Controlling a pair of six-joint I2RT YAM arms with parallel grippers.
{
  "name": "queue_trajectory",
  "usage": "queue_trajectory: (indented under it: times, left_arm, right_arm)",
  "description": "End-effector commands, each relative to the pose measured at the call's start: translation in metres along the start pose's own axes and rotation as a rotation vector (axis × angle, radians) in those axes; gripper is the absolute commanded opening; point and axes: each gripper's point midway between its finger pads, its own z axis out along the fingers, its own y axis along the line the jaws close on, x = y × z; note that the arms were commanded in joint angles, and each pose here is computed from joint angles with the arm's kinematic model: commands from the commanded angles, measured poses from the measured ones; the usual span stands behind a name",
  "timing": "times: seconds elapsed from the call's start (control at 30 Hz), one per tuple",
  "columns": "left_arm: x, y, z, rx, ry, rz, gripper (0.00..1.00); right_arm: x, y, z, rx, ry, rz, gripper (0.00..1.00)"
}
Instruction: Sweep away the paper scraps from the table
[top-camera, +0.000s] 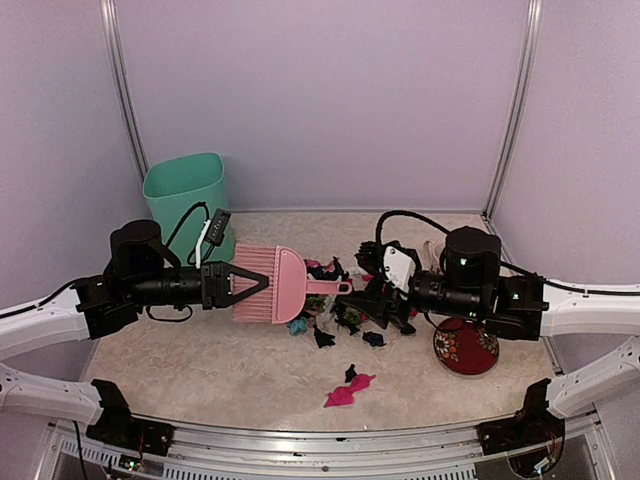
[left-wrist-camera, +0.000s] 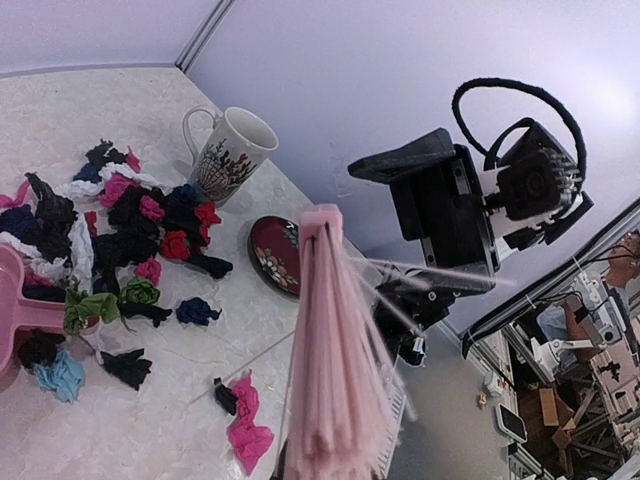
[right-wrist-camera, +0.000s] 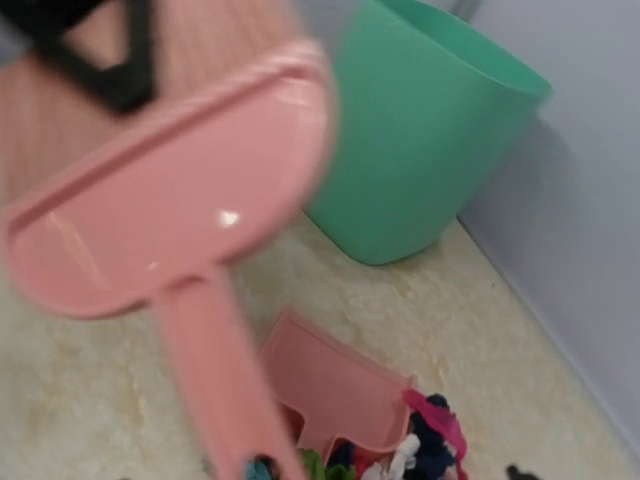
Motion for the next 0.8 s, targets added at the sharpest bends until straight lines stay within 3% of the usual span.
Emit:
queue_trajectory:
  times: [0.0, 0.3, 0.77]
  left_arm:
    - [-0.014, -0.008, -0.008, 0.024, -0.075, 0.092, 0.0]
    - [-0.018, -0.023, -0.019, 0.125, -0.169, 0.138, 0.0]
    - [-0.019, -0.055, -0.019, 0.275, -0.223, 0.152, 0.0]
  right_arm:
    - [-0.012, -0.009, -0.016, -0.058, -0.065, 0.278, 0.8]
    - [-0.006, -0.006, -0.027, -0.259, -0.142, 0.665, 0.79]
    - [-0.058, 0.01, -0.027, -0.576, -0.363, 0.886, 0.73]
